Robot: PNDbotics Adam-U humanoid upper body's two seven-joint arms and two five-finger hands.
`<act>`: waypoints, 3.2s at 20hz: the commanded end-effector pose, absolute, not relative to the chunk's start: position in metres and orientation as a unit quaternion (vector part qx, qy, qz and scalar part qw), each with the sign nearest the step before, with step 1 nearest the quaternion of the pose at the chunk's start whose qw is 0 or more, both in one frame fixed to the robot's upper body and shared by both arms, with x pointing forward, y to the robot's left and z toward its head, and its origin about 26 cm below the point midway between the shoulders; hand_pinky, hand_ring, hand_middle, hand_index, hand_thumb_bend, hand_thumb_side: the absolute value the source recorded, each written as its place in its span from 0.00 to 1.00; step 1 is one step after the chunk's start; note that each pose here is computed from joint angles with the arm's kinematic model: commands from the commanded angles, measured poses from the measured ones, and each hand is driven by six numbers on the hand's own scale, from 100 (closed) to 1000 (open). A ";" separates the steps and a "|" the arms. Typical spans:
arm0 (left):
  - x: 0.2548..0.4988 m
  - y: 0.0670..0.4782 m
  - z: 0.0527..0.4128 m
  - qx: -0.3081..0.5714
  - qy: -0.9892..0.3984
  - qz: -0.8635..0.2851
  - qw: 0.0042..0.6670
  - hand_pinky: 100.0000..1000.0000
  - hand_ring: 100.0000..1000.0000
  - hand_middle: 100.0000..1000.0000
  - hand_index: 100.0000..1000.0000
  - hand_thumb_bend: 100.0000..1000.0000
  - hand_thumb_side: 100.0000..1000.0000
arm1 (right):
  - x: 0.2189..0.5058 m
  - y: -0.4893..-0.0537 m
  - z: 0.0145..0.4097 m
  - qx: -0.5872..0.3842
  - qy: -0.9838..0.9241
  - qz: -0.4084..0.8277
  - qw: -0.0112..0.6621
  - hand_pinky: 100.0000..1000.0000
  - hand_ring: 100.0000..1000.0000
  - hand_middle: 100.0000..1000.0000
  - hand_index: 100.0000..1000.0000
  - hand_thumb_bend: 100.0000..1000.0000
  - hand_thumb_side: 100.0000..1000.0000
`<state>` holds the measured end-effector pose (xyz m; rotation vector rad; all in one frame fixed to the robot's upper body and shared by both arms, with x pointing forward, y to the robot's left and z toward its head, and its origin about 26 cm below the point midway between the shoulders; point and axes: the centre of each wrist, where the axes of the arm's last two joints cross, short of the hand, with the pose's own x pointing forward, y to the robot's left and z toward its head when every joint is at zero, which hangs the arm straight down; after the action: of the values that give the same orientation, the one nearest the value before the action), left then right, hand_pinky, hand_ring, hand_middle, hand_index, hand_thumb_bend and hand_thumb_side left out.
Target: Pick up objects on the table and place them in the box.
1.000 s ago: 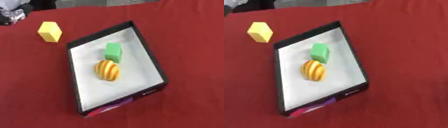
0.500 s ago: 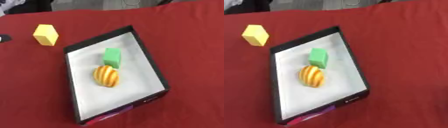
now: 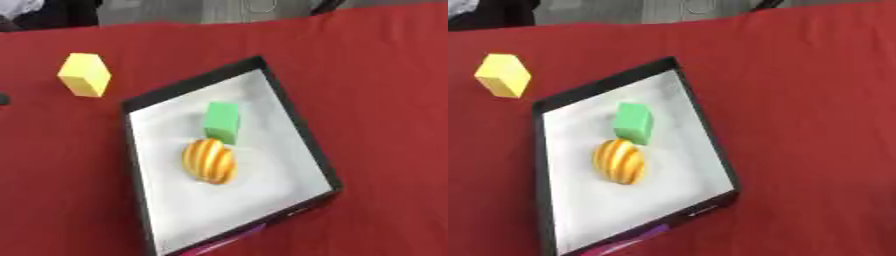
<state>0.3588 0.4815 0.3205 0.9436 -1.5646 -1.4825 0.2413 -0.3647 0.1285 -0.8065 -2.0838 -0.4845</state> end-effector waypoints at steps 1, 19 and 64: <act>0.350 0.499 0.339 0.399 -0.581 -0.587 0.399 0.86 0.87 0.82 0.89 0.62 0.00 | 0.241 -0.363 0.134 -0.320 -0.835 -0.184 0.407 0.96 1.00 0.69 0.78 0.00 0.41; 0.367 0.493 0.330 0.405 -0.541 -0.617 0.404 0.88 0.88 0.83 0.90 0.72 0.00 | 0.250 -0.355 0.142 -0.295 -0.847 -0.171 0.408 0.96 1.00 0.69 0.78 0.00 0.42; 0.383 0.477 0.351 0.365 -0.585 -0.600 0.405 0.84 0.86 0.82 0.87 0.43 0.11 | 0.257 -0.344 0.145 -0.283 -0.851 -0.158 0.414 0.97 1.00 0.69 0.78 0.00 0.42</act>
<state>0.3904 0.4709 0.3353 0.8953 -1.4966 -1.4805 0.2579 -0.3446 0.1396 -0.7031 -2.1183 -0.4077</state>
